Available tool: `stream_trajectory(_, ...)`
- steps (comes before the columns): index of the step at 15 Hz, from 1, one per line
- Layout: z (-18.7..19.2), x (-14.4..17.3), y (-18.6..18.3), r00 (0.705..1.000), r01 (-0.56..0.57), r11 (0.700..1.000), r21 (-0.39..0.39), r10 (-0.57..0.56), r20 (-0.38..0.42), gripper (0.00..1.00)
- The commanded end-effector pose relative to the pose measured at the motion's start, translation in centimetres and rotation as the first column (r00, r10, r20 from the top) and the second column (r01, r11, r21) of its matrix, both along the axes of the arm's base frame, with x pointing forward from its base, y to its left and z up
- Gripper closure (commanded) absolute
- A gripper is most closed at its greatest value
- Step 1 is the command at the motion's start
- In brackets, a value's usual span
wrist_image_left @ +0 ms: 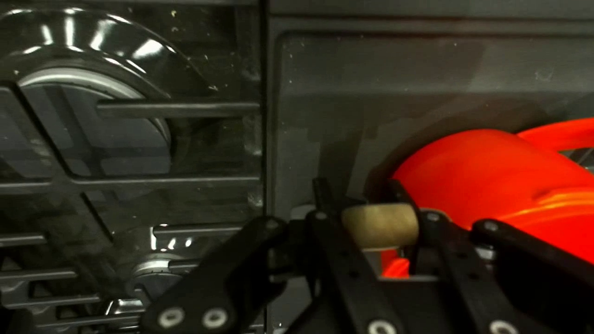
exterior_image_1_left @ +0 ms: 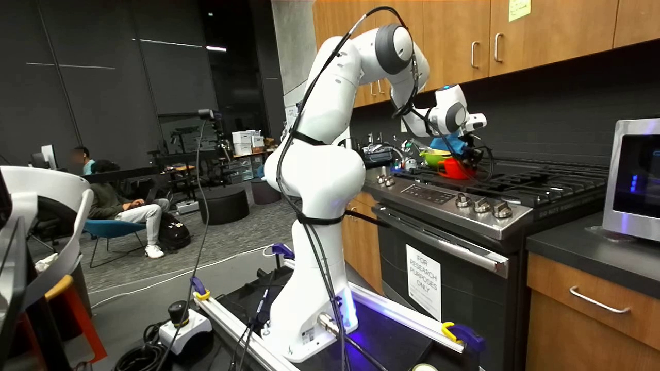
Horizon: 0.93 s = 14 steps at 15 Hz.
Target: Take the kitchen utensil out of the orange bowl
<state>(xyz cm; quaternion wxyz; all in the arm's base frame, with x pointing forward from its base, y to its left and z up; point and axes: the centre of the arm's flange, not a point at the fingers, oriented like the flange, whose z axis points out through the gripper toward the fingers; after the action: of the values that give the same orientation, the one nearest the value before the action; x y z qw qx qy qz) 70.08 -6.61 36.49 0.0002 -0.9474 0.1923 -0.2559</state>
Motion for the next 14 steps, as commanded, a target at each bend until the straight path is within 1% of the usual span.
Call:
stream_trajectory(1,0.5,-0.9,-0.1,1.000,-0.005,1.000,0.001,0.005,-0.027,0.92)
stream_trajectory(2,0.3,-0.9,-0.2,0.999,-0.004,1.000,0.002,0.004,-0.031,0.92)
stream_trajectory(3,0.3,-0.9,-0.2,0.999,0.005,1.000,0.005,-0.005,-0.039,0.66)
stream_trajectory(4,0.3,-1.0,-0.2,0.999,0.002,1.000,0.005,-0.001,-0.045,0.43)
stream_trajectory(6,0.3,-1.1,-0.3,0.999,-0.001,1.000,0.004,0.001,-0.054,0.40)
stream_trajectory(7,0.3,-1.1,-0.3,0.998,-0.001,1.000,0.001,0.001,-0.056,0.36)
stream_trajectory(8,-0.5,-0.3,-0.3,0.999,0.006,1.000,0.001,-0.006,-0.041,0.55)
stream_trajectory(11,-0.6,-0.4,-0.3,0.999,0.006,1.000,0.001,-0.006,-0.044,0.36)
stream_trajectory(14,-0.6,-0.4,-0.3,0.999,0.006,1.000,0.001,-0.006,-0.044,0.36)
